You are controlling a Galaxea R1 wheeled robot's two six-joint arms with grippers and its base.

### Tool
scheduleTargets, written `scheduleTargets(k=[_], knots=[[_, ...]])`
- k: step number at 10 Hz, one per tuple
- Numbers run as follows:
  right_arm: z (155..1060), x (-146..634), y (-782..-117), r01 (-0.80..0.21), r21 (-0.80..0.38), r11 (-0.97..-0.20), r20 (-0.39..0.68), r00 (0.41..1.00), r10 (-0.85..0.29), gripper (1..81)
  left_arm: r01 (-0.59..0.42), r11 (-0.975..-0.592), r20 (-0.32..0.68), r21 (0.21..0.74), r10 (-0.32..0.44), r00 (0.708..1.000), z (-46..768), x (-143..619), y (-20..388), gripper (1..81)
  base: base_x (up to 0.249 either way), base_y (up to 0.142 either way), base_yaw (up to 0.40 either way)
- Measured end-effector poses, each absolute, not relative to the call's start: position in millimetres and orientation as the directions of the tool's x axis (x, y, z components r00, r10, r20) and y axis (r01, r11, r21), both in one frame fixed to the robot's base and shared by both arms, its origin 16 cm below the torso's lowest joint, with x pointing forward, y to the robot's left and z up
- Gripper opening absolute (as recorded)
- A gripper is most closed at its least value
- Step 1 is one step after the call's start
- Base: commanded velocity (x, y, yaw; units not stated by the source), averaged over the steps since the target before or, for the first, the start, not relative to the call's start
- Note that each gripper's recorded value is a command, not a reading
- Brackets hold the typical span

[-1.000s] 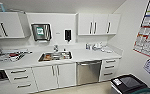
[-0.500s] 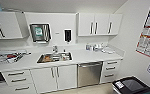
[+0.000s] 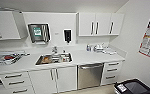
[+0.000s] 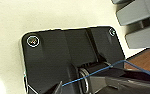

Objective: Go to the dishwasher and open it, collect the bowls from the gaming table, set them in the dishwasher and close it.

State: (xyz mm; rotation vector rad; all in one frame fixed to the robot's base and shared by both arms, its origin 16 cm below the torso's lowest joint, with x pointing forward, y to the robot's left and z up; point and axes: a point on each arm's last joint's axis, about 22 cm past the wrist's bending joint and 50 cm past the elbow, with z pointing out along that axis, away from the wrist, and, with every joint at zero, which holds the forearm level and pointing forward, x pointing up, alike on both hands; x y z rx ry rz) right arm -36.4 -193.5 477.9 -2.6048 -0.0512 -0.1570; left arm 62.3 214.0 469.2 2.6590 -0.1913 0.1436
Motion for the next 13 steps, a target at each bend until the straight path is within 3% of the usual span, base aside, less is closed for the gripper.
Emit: scheduleTargets(k=[5, 10, 13], knots=[[474.1, -36.7, -202.4, 0.066, -0.487, -0.871, 0.12, 0.993, 0.008, 81.1, -0.159, -0.882, 0.134, 0.444, -0.111, 0.985, 468.8, 62.3, 214.1, 81.1, 0.113, 0.0, 0.0], [457.7, -26.8, -224.9, 0.069, -0.422, -0.904, 0.126, 0.992, 0.017, 81.1, -0.158, -0.905, 0.136, 0.396, -0.113, 0.984, 454.7, 70.2, 222.9, 81.1, 0.113, 0.0, 0.0], [448.6, -34.6, -225.5, 0.065, -0.396, -0.916, 0.119, 0.993, 0.019, 81.1, -0.152, -0.904, 0.116, 0.399, -0.114, 0.987, 452.9, 52.4, 220.9, 81.1, 0.113, 0.0, 0.0]])
